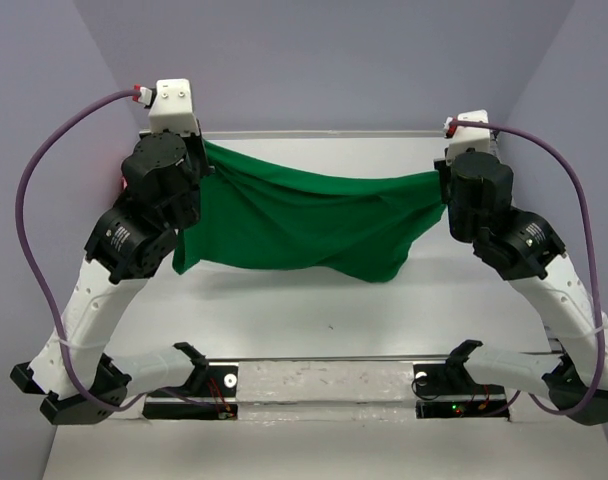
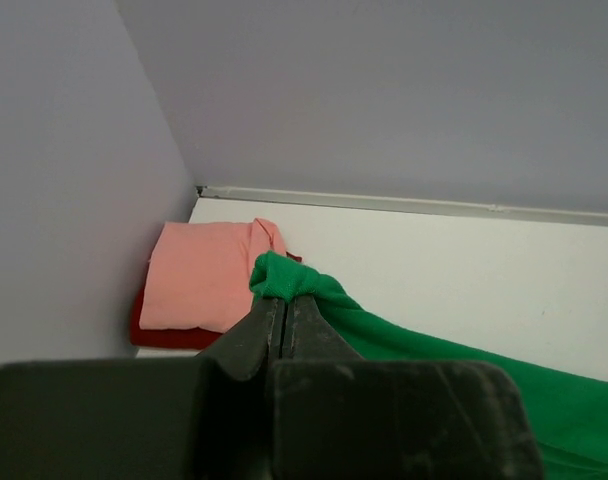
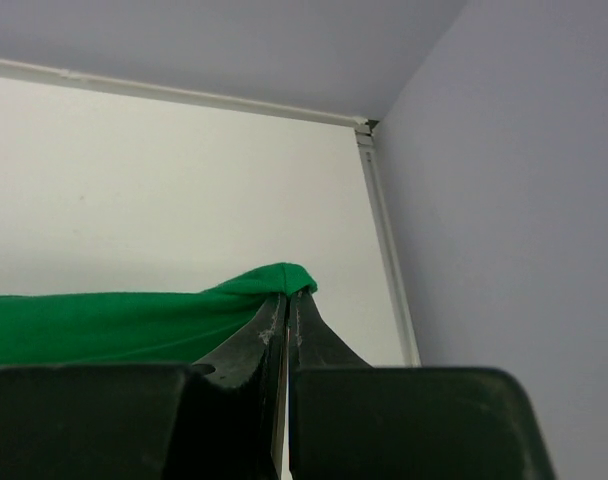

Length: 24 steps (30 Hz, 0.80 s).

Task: Fold and stack the t-shirts
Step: Flatten the tshirt out

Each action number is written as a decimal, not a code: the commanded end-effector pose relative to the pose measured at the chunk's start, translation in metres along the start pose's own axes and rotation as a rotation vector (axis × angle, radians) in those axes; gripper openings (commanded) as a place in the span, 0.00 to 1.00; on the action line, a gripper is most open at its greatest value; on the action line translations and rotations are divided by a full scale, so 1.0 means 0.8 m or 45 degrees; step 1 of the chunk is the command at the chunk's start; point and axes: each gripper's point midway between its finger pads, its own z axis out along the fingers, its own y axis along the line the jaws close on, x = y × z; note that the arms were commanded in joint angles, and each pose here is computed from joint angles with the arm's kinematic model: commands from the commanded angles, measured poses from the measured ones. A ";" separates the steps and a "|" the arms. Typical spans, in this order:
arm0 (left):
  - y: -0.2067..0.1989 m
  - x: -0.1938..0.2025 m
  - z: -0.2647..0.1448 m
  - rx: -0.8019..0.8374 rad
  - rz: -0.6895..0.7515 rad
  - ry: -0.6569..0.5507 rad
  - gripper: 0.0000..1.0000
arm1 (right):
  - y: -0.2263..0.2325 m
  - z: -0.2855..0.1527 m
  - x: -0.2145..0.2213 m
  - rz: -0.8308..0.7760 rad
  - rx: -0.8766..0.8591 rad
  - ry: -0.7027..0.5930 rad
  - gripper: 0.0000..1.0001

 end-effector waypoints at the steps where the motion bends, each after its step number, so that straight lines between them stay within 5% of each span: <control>1: -0.013 -0.008 0.007 0.024 -0.029 -0.034 0.00 | 0.007 -0.016 -0.016 0.194 -0.170 -0.037 0.00; 15: -0.018 0.008 0.012 0.026 -0.018 0.011 0.00 | 0.109 -0.062 0.010 0.177 -0.860 0.028 0.00; 19: -0.028 0.017 0.018 0.065 -0.002 0.040 0.00 | 0.096 -0.055 0.013 0.170 -0.777 0.031 0.00; 24: -0.027 0.040 0.043 0.064 -0.039 0.104 0.00 | 0.039 -0.021 0.023 0.155 -0.380 0.051 0.00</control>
